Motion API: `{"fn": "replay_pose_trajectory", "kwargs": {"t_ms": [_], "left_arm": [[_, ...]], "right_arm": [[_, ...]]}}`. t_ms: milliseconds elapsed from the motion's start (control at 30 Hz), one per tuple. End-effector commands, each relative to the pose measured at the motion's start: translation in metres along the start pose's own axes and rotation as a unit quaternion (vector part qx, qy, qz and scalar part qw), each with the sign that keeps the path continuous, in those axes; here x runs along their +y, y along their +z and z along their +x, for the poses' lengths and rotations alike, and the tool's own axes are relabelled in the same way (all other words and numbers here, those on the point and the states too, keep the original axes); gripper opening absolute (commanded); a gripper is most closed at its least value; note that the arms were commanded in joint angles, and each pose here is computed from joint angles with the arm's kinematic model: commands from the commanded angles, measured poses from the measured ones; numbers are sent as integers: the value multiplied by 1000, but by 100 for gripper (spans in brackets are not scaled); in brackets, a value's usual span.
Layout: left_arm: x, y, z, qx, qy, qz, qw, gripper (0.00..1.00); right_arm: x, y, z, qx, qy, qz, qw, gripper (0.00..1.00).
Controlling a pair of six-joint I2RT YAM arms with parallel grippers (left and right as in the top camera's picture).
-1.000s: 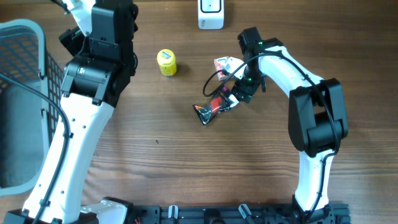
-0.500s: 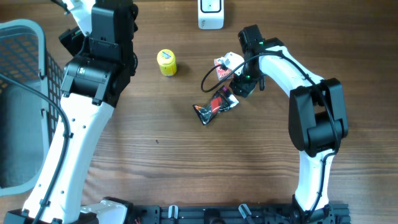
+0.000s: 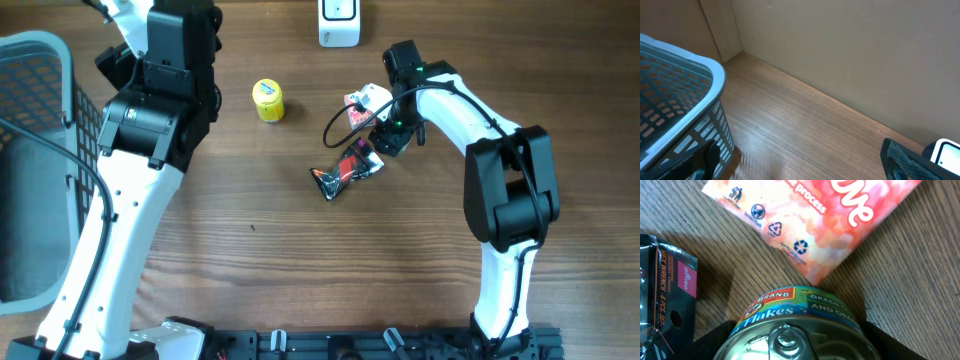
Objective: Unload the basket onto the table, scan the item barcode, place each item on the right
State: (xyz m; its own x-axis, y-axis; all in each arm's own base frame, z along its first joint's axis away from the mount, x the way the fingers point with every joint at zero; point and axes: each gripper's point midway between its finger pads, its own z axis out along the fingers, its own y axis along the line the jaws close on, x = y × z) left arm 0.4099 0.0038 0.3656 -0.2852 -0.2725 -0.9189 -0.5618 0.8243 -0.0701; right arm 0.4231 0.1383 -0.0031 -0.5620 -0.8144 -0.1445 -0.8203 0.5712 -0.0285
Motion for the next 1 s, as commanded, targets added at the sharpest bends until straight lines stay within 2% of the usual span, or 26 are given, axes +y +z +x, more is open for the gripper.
{"fn": "replay_pose_trajectory", "kwargs": {"t_ms": [0, 133, 333, 567, 667, 767, 967], "left_arm": [[3, -6, -9, -9, -10, 4, 1000, 100], [3, -6, -9, -9, -10, 4, 1000, 100], [3, -6, -9, -9, -10, 4, 1000, 100], [3, -6, -9, -9, -10, 4, 1000, 100], [3, -6, -9, -9, -10, 4, 1000, 100], [3, -6, -9, -9, -10, 4, 1000, 100], [3, -6, -9, -9, -10, 4, 1000, 100]], "right_arm": [[3, 31, 23, 50, 13, -7, 999, 78], [3, 31, 25, 55, 13, -5, 998, 89], [-1, 31, 30, 67, 15, 6, 998, 89], [-3, 30, 36, 83, 14, 15, 996, 73], [-3, 30, 37, 84, 14, 14, 996, 72], [-1, 29, 38, 87, 14, 12, 996, 88], [-4, 29, 42, 96, 15, 19, 995, 94]]}}
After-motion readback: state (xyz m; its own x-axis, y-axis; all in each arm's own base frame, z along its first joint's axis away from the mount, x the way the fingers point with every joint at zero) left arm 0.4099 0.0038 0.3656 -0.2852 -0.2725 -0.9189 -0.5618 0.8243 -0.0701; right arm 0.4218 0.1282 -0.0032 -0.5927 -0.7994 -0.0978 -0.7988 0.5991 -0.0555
